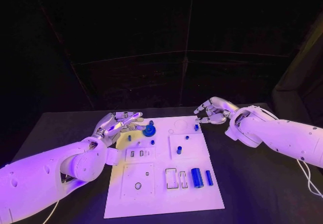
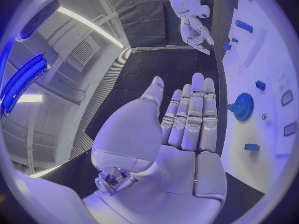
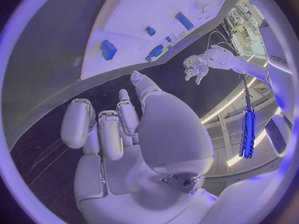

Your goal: Assemble the parts on the task board

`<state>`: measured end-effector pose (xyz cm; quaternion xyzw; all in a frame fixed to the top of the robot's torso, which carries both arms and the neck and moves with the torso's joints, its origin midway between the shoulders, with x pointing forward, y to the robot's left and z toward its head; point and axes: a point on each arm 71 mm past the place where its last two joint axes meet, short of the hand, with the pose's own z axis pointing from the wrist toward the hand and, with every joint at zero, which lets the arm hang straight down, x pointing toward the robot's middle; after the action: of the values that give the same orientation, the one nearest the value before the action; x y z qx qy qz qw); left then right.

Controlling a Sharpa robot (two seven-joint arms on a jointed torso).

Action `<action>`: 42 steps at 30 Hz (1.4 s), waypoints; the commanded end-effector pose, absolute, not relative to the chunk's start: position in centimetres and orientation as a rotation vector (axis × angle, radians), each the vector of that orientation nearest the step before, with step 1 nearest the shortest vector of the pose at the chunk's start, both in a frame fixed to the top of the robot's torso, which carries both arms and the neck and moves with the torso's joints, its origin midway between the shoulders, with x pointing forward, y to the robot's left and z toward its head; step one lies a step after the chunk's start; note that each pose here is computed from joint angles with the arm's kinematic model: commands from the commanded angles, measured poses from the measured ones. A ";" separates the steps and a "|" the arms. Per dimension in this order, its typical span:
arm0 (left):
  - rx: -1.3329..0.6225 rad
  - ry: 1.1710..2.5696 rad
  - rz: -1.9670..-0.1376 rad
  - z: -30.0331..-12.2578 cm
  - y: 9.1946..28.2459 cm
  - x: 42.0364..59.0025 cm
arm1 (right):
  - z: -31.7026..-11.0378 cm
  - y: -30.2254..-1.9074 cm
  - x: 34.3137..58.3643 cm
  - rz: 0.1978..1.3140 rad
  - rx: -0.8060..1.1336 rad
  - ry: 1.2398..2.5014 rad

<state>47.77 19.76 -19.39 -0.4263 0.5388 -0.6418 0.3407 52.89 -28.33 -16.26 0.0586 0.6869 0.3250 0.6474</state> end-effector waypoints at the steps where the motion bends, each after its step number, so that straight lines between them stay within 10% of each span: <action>1: -1.101 1.411 -1.682 -19.4 19.6 47.7 | -16.5 -28.9 53.0 0.789 0.153 1.599; 42: -1.108 1.422 -1.667 -19.9 19.7 47.8 | -20.4 -28.7 53.7 0.743 0.173 1.733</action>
<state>47.87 19.80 -19.99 -0.4287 0.5435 -0.6364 0.3402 53.69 -28.85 -20.32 0.0766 0.7383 0.3172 0.5903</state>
